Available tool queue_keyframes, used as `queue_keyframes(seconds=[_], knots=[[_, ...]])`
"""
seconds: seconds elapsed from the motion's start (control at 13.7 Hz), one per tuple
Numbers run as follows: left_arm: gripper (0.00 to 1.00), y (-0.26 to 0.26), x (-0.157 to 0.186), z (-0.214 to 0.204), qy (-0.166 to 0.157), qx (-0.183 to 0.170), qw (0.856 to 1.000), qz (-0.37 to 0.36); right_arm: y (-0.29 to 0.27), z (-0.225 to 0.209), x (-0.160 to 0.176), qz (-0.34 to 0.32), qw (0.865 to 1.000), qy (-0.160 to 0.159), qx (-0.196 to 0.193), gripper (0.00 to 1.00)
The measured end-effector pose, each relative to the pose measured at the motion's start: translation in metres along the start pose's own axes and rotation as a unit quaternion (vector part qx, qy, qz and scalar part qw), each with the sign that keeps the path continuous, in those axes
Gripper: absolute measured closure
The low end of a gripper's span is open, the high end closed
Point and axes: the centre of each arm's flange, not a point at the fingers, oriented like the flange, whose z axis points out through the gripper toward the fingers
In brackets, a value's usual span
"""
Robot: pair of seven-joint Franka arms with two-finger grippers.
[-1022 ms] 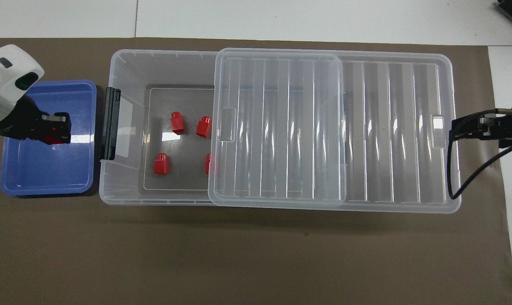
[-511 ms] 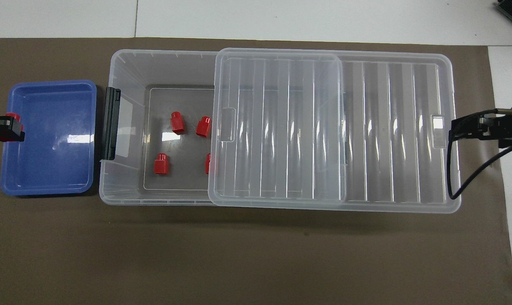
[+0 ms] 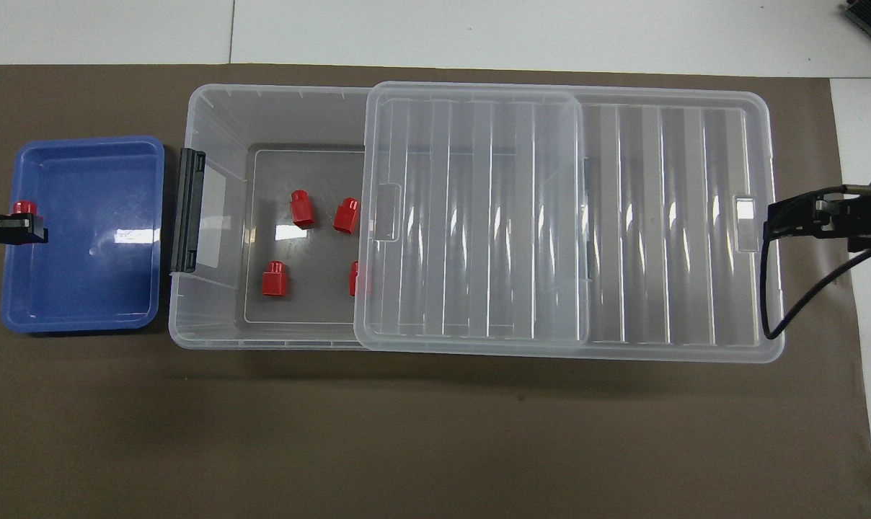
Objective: Place red block in blue tray from box
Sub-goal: 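Carry the red block over the blue tray with the left gripper, then lower the red block into the blue tray and open the left gripper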
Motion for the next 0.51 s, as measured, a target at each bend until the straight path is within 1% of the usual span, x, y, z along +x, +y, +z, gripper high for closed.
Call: queue_keyframes(seconds=[0.22,0.36,0.51], knots=[[0.66,0.001,-0.006,0.041,0.004,-0.001,1.000,-0.001,0.000,0.000,0.000,0.000,1.000,0.000,0.000,0.00],[0.66,0.002,-0.005,0.057,-0.001,-0.004,1.000,-0.012,0.000,0.000,0.000,0.000,1.000,0.000,0.000,0.00],[0.66,0.002,-0.002,0.073,0.003,-0.005,1.000,-0.027,0.000,0.000,0.000,0.000,1.000,0.000,0.000,0.00]])
